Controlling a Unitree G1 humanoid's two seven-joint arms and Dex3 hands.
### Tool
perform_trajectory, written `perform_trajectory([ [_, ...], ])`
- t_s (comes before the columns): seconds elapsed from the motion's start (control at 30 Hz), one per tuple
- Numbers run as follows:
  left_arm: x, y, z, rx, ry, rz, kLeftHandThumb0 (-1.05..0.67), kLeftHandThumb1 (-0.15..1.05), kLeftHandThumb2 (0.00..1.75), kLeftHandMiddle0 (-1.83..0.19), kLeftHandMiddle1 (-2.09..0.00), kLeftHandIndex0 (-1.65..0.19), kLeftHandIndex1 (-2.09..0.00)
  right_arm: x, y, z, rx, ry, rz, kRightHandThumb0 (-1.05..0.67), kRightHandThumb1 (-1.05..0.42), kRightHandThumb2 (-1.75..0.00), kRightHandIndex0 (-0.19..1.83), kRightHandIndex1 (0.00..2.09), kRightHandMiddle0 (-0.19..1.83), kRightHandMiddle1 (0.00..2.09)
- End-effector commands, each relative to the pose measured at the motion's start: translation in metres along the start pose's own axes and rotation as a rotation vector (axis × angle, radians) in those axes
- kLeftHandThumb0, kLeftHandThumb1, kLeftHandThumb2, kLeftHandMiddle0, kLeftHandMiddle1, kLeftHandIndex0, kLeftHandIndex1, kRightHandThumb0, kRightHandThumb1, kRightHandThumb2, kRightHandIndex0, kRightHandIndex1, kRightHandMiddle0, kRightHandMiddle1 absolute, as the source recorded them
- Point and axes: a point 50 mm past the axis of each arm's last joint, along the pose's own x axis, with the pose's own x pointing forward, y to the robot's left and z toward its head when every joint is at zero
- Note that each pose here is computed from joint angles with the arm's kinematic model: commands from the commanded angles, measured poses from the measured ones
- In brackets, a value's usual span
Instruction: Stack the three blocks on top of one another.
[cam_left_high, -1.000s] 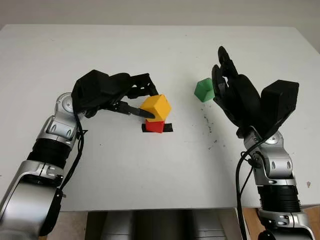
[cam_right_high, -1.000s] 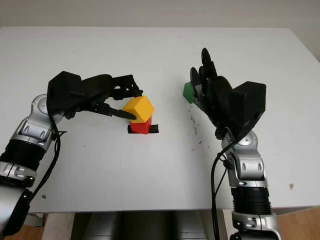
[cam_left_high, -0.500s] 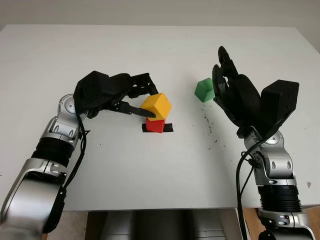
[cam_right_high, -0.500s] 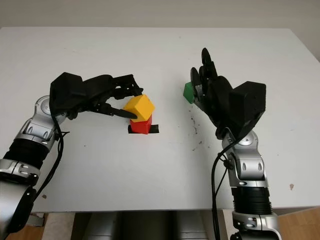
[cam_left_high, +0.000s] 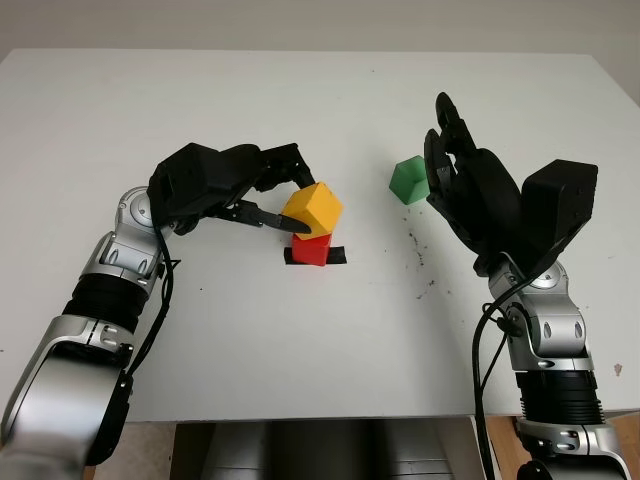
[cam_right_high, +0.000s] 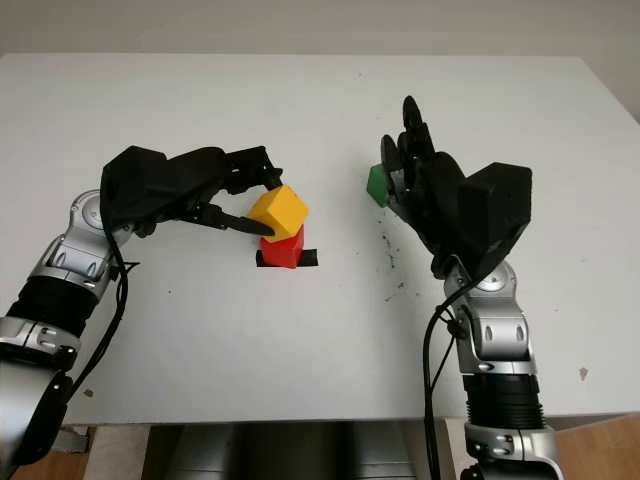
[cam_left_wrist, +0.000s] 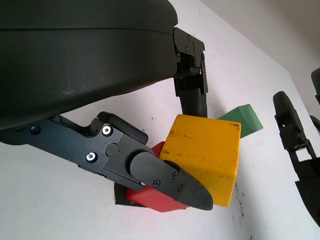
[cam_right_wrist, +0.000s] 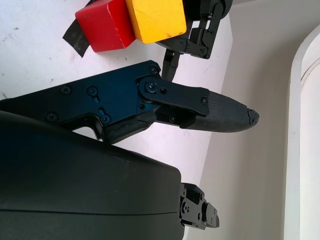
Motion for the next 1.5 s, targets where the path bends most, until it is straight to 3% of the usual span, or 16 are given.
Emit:
perform_trajectory([
  [0.0,0.001,0.004,0.004,0.019,-0.005,0.003,-0.5,1.0,0.06,-0.11,-0.05,-0.25,-1.67,-0.002,-0.001,0.003,-0.003,-0.013,-0.005,-0.76,-1.05,-0.65,-0.19,0.0,-0.19,0.0],
  [0.57,0.005,0.003,0.01,0.092,0.022,-0.034,-0.5,0.98,0.05,-0.13,-0.06,-0.26,-1.65,-0.003,0.002,0.001,0.009,-0.008,-0.006,-0.76,-1.05,-0.65,-0.19,0.0,-0.19,0.0],
  [0.87,0.008,0.001,0.013,0.111,0.02,-0.05,-0.5,0.98,0.05,-0.13,-0.06,-0.3,-1.54,-0.004,0.003,0.0,0.018,-0.005,-0.01,-0.75,-1.05,-0.64,-0.19,0.0,-0.19,0.0],
  [1.47,0.006,0.004,0.012,0.153,0.048,-0.056,-0.5,0.98,0.05,-0.15,-0.06,-0.28,-1.62,-0.004,0.003,-0.001,0.023,-0.001,-0.019,-0.74,-1.05,-0.64,-0.19,0.0,-0.19,0.0],
])
